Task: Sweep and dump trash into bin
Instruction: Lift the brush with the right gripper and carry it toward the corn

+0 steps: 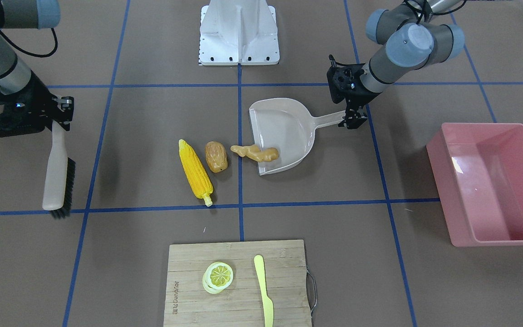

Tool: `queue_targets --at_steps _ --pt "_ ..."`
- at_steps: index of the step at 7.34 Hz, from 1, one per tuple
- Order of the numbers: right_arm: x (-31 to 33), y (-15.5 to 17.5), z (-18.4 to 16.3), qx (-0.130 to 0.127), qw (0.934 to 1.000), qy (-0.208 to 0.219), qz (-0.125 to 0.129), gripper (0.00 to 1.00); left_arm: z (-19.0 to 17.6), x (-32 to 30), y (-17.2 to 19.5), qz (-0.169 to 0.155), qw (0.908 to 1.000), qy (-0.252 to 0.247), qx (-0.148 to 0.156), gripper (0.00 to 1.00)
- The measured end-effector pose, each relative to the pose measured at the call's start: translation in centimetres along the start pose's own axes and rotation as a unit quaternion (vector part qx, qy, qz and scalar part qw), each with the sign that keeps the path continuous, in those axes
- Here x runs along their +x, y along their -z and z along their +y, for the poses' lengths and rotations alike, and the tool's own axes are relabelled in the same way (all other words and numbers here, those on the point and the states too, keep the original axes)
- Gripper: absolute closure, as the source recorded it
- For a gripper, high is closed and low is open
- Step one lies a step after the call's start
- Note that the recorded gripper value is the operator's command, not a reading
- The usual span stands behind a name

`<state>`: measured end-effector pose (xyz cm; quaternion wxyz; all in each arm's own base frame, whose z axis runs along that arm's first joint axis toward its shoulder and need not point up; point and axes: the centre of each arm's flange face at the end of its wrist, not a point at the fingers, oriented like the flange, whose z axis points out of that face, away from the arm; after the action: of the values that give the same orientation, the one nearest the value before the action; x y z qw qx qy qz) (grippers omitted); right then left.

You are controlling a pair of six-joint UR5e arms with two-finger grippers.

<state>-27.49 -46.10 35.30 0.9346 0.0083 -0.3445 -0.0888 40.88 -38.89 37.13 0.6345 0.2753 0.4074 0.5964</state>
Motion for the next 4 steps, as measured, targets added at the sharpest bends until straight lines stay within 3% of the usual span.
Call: queue_targets --at_steps 4 --pt "-13.1 -3.7 3.0 -0.043 0.9951 0.066 0.059 1.0 0.3 0.2 0.1 -0.002 0.9998 0.017 0.007 0.12"
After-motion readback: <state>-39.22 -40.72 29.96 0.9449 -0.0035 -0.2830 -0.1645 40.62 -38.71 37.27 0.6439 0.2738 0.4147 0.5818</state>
